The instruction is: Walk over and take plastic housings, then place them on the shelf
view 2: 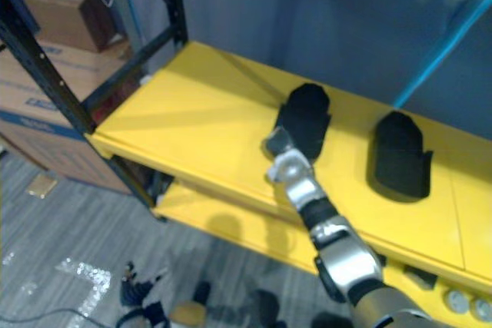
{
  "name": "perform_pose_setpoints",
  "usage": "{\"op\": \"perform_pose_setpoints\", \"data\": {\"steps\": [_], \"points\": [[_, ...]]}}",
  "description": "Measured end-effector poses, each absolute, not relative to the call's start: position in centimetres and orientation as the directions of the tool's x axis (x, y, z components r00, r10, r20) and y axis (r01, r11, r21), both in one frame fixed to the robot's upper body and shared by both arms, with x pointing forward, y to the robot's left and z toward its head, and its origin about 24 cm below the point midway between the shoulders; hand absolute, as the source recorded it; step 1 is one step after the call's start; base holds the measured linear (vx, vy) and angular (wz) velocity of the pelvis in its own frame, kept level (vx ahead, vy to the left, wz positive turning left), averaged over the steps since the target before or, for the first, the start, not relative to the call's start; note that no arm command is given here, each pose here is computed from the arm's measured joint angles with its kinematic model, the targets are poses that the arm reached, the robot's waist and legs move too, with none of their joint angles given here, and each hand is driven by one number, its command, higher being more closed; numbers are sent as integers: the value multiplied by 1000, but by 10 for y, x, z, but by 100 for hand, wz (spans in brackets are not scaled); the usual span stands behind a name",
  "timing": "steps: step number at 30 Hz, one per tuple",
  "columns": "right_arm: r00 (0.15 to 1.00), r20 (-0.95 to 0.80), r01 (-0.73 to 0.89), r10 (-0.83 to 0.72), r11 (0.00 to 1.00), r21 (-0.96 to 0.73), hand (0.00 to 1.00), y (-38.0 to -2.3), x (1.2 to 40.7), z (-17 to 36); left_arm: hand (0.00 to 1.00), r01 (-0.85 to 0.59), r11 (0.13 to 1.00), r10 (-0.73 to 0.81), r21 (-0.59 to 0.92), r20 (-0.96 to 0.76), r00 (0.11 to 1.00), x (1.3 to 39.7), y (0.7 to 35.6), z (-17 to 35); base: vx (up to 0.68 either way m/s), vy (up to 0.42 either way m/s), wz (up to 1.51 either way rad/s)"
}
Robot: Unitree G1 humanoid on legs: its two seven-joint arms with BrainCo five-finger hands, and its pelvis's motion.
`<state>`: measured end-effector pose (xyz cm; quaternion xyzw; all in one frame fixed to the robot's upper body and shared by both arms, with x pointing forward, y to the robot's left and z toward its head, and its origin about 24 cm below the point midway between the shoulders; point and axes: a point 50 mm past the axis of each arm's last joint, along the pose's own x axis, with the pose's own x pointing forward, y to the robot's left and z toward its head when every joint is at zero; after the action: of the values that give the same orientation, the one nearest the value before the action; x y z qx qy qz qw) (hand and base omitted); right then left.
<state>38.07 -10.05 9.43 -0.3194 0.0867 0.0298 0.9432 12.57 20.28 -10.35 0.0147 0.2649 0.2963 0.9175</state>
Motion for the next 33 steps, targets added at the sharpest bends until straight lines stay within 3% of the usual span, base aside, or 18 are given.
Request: {"op": "perform_pose_setpoints", "data": {"steps": [18,23,33], "points": [[973,-217,-177,78,856,-486,100,-90,352,79,0,-553,815,557,174,-496,666,128,203,-102,-9,-1,-8],[973,-207,-188,99,862,-471,100,-89,347,76,0,-546,814,555,200,-547,627,124,207,-108,30,-1,-1],[970,-212,-217,122,830,-514,100,-86,348,67,0,-444,863,483,238,-646,592,123,209,-124,-5,-1,1]]}}
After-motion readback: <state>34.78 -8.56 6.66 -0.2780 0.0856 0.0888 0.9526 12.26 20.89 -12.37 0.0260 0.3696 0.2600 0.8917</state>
